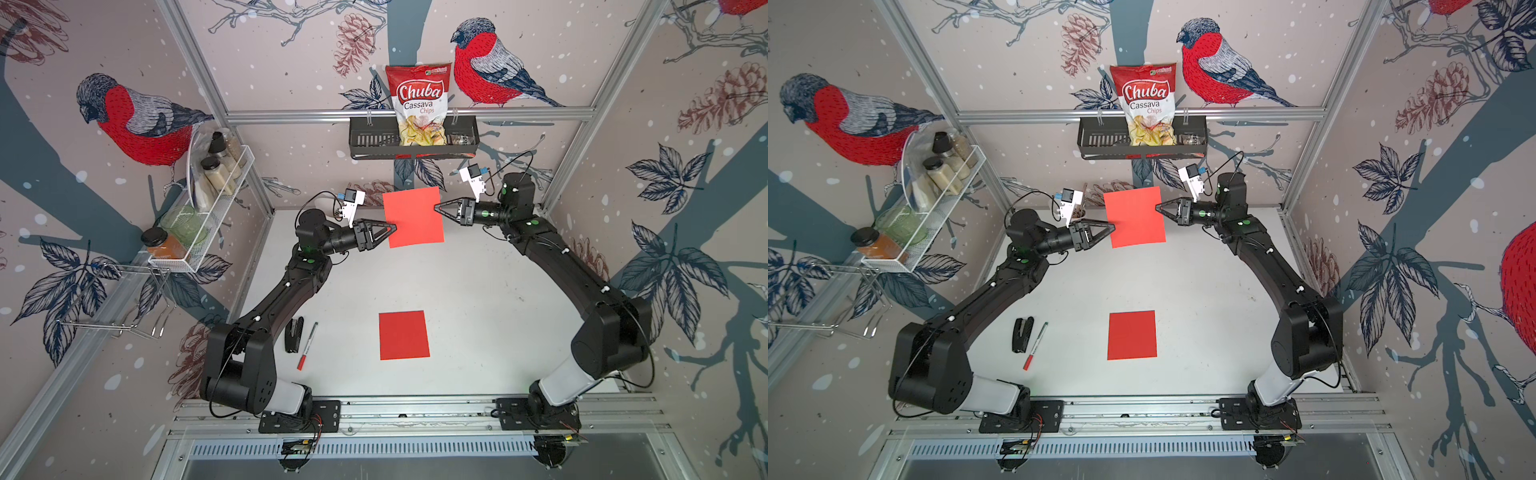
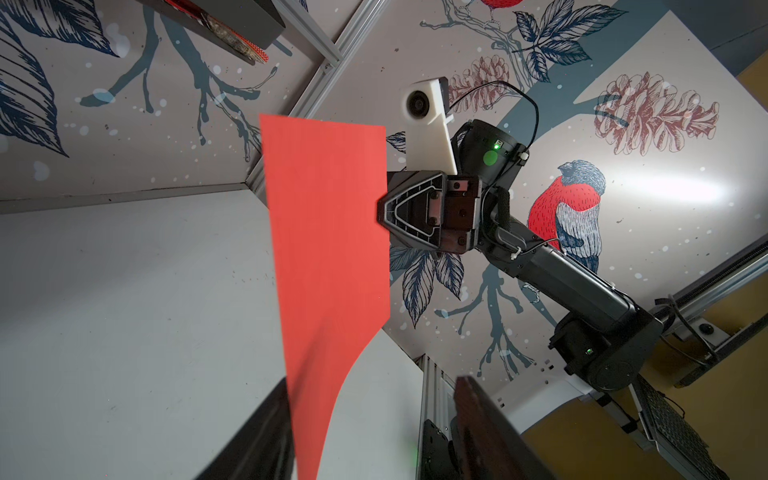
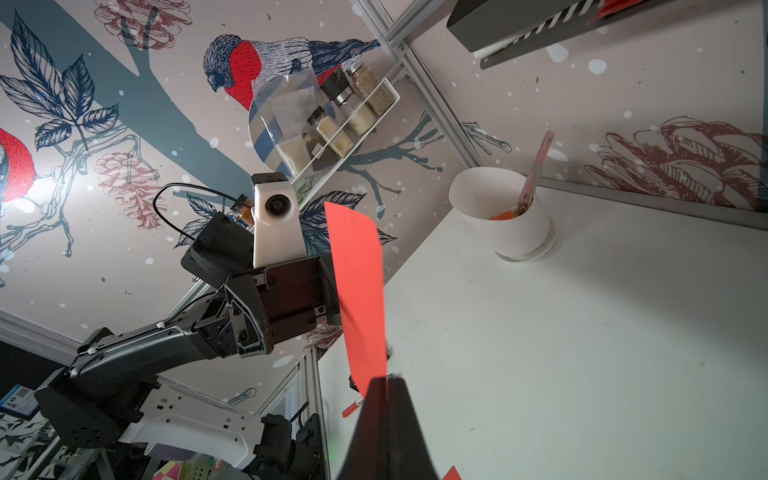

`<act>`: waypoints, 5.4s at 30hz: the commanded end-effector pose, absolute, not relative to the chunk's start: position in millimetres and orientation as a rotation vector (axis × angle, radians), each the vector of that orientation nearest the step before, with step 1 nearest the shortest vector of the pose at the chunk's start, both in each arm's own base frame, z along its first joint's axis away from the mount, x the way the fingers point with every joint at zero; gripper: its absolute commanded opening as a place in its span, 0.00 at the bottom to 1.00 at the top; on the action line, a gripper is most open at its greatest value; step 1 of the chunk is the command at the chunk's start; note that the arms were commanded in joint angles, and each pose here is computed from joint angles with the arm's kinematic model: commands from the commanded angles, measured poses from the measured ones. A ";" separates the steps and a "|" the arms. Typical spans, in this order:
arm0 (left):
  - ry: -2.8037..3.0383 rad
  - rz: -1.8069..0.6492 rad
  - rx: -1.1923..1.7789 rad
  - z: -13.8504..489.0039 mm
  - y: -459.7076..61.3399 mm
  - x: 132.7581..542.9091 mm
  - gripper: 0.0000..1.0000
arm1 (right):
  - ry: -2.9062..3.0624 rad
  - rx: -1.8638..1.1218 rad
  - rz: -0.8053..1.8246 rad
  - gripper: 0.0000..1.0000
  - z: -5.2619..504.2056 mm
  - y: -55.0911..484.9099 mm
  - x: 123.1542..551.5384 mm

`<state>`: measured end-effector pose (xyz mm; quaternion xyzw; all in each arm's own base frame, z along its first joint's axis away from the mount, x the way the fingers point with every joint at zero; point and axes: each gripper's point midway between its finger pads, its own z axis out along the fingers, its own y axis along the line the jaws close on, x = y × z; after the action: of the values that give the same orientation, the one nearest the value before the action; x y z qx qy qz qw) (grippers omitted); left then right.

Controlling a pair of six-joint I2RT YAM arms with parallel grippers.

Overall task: Fold the square paper along the opposite sides
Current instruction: Pick up the paper from the center of the board, then fold the paper.

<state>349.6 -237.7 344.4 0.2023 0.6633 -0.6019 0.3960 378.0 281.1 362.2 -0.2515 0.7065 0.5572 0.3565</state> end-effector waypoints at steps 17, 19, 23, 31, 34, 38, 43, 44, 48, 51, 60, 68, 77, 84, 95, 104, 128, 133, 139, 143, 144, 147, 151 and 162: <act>1.712 -1.465 0.524 341.5 -236.0 354.5 0.36 | 1.833 -0.735 1.402 0.00 358.6 286.9 366.4; 1.720 -1.459 0.520 340.7 -235.7 354.8 0.34 | 1.833 -0.731 1.397 0.00 359.2 285.7 366.8; 1.723 -1.451 0.517 339.7 -234.8 354.4 0.35 | 1.831 -0.722 1.393 0.00 361.9 282.9 367.6; 1.727 -1.437 0.505 339.6 -233.7 357.4 0.00 | 1.824 -0.730 1.393 0.00 363.4 283.2 366.0; 1.730 -1.421 0.498 339.5 -233.0 358.3 0.00 | 1.825 -0.731 1.394 0.00 363.1 283.0 365.9; 1.715 -1.379 0.485 342.1 -229.2 357.2 0.00 | 1.799 -0.732 1.410 0.00 366.9 279.9 365.9; 1.690 -1.320 0.502 348.6 -225.1 352.4 0.00 | 1.726 -0.703 1.407 0.23 377.1 263.3 370.8; 1.680 -1.313 0.513 351.8 -225.0 349.6 0.00 | 1.714 -0.674 1.394 0.26 377.8 256.0 375.5; 1.626 -1.276 0.596 369.0 -231.3 331.9 0.00 | 1.719 -0.498 1.310 0.46 365.1 223.1 407.4; 1.578 -1.284 0.673 383.0 -237.6 315.8 0.00 | 1.753 -0.404 1.244 0.57 342.1 211.5 428.9; 1.455 -1.327 0.821 415.3 -260.4 279.5 0.00 | 1.807 -0.426 1.379 0.70 292.9 258.1 444.4; 1.525 -1.292 0.685 399.5 -248.5 315.7 0.00 | 1.647 -0.544 1.647 0.75 311.2 294.4 409.7; 1.649 -1.215 0.517 364.8 -223.5 352.9 0.00 | 1.461 -0.651 1.823 0.79 348.2 285.4 355.7; 1.654 -1.220 0.535 362.7 -224.4 349.4 0.00 | 1.425 -0.759 1.854 0.86 358.8 298.6 326.4; 1.630 -1.252 0.615 366.1 -229.3 329.2 0.00 | 1.397 -0.859 1.901 0.94 368.6 323.6 312.9; 1.621 -1.259 0.656 368.4 -234.4 320.9 0.00 | 1.404 -0.948 1.928 0.87 368.0 343.0 300.6; 1.544 -1.342 0.751 387.4 -239.4 296.0 0.03 | 1.495 -1.137 1.778 0.48 356.1 366.7 287.4; 1.535 -1.366 0.760 388.1 -241.0 293.7 0.09 | 1.494 -1.151 1.759 0.45 358.2 368.3 283.4; 1.525 -1.368 0.765 390.8 -241.5 290.7 0.12 | 1.511 -1.148 1.750 0.43 356.7 370.6 284.2; 1.525 -1.363 0.763 390.9 -240.9 289.8 0.12 | 1.517 -1.148 1.742 0.42 357.4 371.5 285.0; 1.523 -1.365 0.766 391.4 -241.2 289.2 0.12 | 1.520 -1.150 1.737 0.41 357.1 372.3 285.4; 1.521 -1.364 0.767 390.9 -241.0 288.2 0.13 | 1.536 -1.145 1.730 0.41 356.0 373.9 287.6; 1.531 -1.361 0.763 387.7 -241.7 290.7 0.14 | 1.540 -1.155 1.716 0.41 356.7 375.9 286.1; 1.541 -1.343 0.752 388.0 -240.7 292.6 0.14 | 1.593 -1.176 1.651 0.43 346.3 381.4 285.6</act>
<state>296.0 -240.0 380.7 0.2932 0.6385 -0.5490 0.4527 284.3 379.9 351.2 -0.4337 0.5871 0.6271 0.2719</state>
